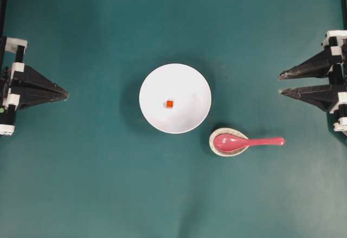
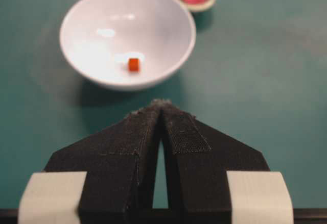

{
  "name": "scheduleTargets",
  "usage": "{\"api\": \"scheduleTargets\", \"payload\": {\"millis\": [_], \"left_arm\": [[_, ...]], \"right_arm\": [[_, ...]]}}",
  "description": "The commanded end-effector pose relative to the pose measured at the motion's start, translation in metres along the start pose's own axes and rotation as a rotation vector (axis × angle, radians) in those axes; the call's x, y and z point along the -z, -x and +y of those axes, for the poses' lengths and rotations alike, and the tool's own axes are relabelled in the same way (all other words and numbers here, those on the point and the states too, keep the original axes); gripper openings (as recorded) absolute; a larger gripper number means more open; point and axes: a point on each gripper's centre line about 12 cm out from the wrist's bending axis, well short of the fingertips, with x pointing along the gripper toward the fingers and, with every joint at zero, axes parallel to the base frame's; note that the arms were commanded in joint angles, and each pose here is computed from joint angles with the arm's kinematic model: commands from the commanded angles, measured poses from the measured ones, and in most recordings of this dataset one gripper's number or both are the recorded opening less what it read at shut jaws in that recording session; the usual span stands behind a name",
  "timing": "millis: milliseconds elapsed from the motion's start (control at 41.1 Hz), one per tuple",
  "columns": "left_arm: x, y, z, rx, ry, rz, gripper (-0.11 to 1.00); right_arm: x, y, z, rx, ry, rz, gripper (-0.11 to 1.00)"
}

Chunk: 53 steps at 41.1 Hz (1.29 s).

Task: Grip the spoon and scoop the red block from the bowl with right arm.
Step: 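Move the right gripper toward the pink spoon handle in the spoon rest, then lower the right gripper around the pink spoon handle and close it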

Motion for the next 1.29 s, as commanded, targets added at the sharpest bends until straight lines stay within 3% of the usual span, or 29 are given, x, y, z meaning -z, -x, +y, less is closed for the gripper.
{"api": "scheduleTargets", "payload": {"millis": [0, 511, 900, 1265], "left_arm": [[-0.010, 0.000, -0.001, 0.003, -0.005, -0.017, 0.00], [-0.007, 0.000, 0.008, -0.037, 0.006, 0.012, 0.00], [-0.003, 0.000, 0.010, -0.048, 0.000, 0.045, 0.00], [-0.003, 0.000, 0.009, -0.046, -0.006, 0.045, 0.00]], "right_arm": [[-0.006, -0.002, 0.004, -0.017, -0.004, -0.023, 0.43], [0.034, 0.003, 0.016, -0.096, -0.069, -0.080, 0.42], [0.089, -0.003, 0.021, -0.090, -0.141, -0.004, 0.42], [0.120, 0.004, 0.025, -0.061, -0.183, 0.058, 0.42]]}}
